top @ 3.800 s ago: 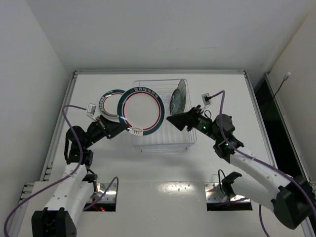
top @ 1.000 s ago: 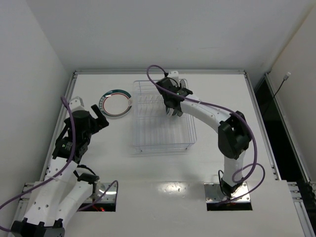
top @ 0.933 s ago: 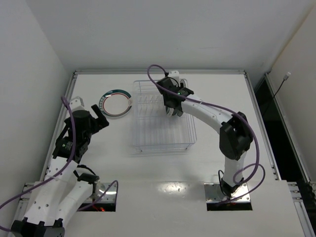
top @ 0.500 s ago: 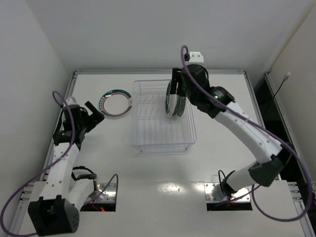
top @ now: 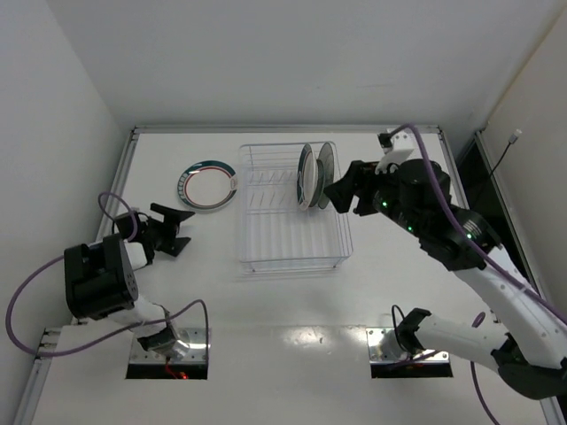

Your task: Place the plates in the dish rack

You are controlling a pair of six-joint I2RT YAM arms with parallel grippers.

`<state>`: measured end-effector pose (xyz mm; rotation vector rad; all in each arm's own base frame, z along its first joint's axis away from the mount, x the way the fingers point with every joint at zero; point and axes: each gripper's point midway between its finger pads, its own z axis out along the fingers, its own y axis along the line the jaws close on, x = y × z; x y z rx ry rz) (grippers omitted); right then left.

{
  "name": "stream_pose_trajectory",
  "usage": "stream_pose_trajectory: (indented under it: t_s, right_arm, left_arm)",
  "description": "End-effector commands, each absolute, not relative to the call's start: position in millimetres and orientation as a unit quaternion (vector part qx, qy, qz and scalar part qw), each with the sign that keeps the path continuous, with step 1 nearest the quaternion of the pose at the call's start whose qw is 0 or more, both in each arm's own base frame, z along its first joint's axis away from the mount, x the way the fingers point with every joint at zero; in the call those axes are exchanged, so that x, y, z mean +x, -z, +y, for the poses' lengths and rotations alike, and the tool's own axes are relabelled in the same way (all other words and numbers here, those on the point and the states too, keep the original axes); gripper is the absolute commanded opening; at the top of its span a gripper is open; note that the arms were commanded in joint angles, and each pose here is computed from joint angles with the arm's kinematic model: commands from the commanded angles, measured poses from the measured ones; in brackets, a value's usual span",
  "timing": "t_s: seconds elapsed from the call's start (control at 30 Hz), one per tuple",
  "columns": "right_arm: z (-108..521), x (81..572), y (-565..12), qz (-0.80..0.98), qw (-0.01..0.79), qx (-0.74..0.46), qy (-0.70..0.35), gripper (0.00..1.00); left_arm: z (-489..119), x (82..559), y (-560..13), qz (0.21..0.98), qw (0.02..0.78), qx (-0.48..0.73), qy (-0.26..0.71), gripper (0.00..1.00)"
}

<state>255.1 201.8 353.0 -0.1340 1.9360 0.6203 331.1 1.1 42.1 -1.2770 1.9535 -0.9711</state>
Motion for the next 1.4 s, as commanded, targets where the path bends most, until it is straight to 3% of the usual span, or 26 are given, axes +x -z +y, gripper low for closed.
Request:
stream_pose_trajectory:
  t_s: [0.0, 0.2, 0.4, 0.53, 0.57, 0.67, 0.83, 0.93, 1.03, 1.1, 1.23, 1.37]
  right_arm:
    - [207, 224, -376, 0.785, 0.517, -0.055, -0.337, 0.61]
    - [197, 196, -377, 0.783, 0.499, -0.054, -0.368, 0.61]
    - [178, 175, -386, 0.780, 0.502, -0.047, -0.370, 0.61]
    - [169, 165, -388, 0.783, 0.499, -0.047, -0.368, 0.61]
    - [163, 161, -390, 0.784, 0.501, -0.044, -0.364, 0.61]
    - [158, 155, -393, 0.785, 0.500, -0.044, -0.363, 0.61]
    - [149, 144, -398, 0.782, 0.500, -0.036, -0.371, 0.61]
    - [146, 141, -394, 0.786, 0.496, -0.036, -0.368, 0.61]
    - [151, 140, -377, 0.801, 0.475, -0.043, -0.362, 0.61]
    - [159, 143, -371, 0.799, 0.469, -0.051, -0.372, 0.61]
    - [184, 144, -363, 0.788, 0.455, -0.092, -0.405, 0.61]
    - [205, 154, -365, 0.760, 0.465, -0.116, -0.439, 0.77]
  left_arm:
    - [2, 370, -58, 0.719, 0.346, -0.449, 0.404, 0.91]
    - [1, 399, -28, 0.700, 0.322, -0.472, 0.429, 0.76]
    - [-11, 414, 3, 0.732, 0.298, -0.463, 0.402, 0.54]
    - [-12, 409, 14, 0.750, 0.291, -0.458, 0.377, 0.27]
    - [-8, 411, 16, 0.753, 0.292, -0.462, 0.367, 0.12]
    - [-4, 410, 23, 0.763, 0.284, -0.466, 0.346, 0.01]
    - [2, 423, 10, 0.774, 0.289, -0.454, 0.332, 0.00]
    - [9, 438, -26, 0.781, 0.317, -0.429, 0.326, 0.00]
    - [19, 449, -87, 0.770, 0.373, -0.403, 0.326, 0.00]
    - [18, 438, -113, 0.748, 0.392, -0.410, 0.344, 0.00]
    - [11, 409, -215, 0.707, 0.478, -0.367, 0.369, 0.00]
    - [5, 369, -292, 0.678, 0.547, -0.320, 0.372, 0.00]
